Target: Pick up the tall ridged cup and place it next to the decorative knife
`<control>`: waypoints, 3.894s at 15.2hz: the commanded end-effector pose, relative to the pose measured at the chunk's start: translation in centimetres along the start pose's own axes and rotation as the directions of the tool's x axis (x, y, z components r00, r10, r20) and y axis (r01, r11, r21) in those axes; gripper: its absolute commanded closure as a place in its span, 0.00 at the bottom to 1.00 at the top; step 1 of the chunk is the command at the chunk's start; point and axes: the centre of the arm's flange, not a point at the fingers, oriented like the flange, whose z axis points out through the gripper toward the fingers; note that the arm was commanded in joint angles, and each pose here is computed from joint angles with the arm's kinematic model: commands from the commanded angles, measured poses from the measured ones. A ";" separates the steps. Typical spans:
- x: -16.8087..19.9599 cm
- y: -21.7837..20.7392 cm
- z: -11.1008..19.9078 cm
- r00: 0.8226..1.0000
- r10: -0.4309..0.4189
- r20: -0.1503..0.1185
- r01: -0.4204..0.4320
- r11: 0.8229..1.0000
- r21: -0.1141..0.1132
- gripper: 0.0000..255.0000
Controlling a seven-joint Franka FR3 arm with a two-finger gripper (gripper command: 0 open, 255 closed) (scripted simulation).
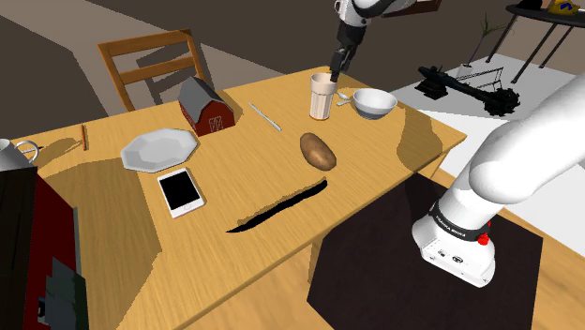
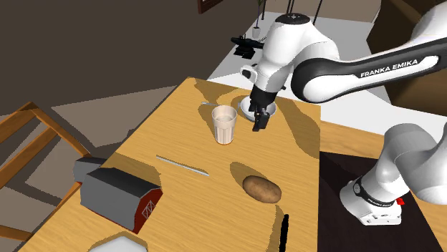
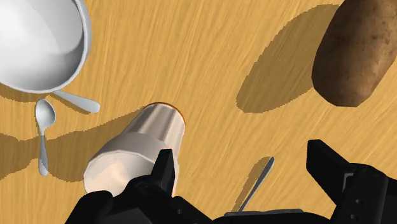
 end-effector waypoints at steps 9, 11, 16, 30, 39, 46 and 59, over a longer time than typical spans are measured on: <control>7.3 6.5 8.7 0.999 -0.038 0.003 0.039 0.999 -0.030 0.00; 7.3 6.5 9.7 0.999 -0.038 0.003 0.039 0.999 -0.030 0.00; 7.3 6.6 12.4 0.999 -0.038 0.003 0.039 0.999 -0.030 0.00; 7.3 6.6 12.7 0.999 -0.038 0.003 0.039 0.999 -0.030 1.00; 7.6 6.8 10.6 0.999 -0.038 0.003 0.039 0.999 -0.030 1.00; 8.0 7.1 6.9 0.999 -0.038 0.003 0.039 0.999 -0.030 1.00; 8.9 7.6 0.1 0.999 -0.038 0.003 0.039 0.999 -0.030 1.00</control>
